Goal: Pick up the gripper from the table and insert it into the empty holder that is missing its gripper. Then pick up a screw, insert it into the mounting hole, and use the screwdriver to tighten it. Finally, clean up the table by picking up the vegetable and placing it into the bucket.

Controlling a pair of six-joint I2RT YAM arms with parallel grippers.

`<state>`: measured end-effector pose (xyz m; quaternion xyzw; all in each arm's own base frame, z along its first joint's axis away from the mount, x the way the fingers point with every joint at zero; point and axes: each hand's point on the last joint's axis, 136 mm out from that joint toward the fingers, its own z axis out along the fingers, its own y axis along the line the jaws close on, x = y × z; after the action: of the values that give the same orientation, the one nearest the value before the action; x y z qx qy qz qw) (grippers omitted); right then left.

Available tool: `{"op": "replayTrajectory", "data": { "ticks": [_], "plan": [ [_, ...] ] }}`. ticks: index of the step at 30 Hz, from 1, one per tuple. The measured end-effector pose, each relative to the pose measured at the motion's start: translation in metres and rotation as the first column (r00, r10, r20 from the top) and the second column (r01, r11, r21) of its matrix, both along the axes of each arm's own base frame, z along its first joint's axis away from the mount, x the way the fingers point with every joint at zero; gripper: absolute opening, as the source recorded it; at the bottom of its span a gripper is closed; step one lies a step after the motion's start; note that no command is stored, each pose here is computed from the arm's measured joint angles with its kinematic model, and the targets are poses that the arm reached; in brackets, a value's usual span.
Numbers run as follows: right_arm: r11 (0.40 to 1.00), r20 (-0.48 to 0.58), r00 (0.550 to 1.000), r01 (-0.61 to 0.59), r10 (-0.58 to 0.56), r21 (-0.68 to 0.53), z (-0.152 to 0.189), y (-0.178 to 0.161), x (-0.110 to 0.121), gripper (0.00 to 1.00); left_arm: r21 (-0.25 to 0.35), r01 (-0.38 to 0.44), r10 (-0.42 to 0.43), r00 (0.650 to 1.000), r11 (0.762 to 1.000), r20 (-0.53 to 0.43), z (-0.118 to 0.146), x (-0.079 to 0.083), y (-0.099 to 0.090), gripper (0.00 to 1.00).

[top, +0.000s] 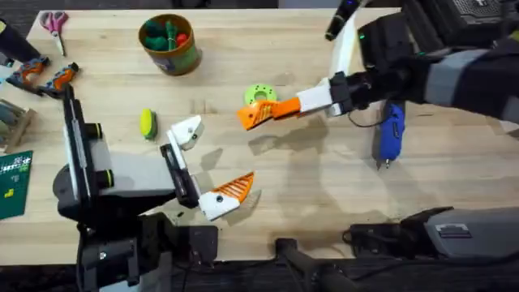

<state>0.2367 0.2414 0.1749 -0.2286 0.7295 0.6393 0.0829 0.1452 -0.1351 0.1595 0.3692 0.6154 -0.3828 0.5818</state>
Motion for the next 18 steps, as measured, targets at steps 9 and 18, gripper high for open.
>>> {"op": "replayTrajectory", "data": {
  "ticks": [9,18],
  "plan": [
    [0.987,-0.205,0.967,-0.135,0.150,0.082,-0.029,0.024,-0.020,0.010,-0.001,0.011,-0.011,1.000,1.000,0.001,0.000,-0.002,-0.001,0.985],
    [0.971,-0.239,0.943,-0.212,0.232,0.107,-0.026,0.041,-0.035,0.010,-0.005,0.029,-0.029,1.000,1.000,-0.002,0.000,-0.005,-0.002,0.986]
  ]
}}
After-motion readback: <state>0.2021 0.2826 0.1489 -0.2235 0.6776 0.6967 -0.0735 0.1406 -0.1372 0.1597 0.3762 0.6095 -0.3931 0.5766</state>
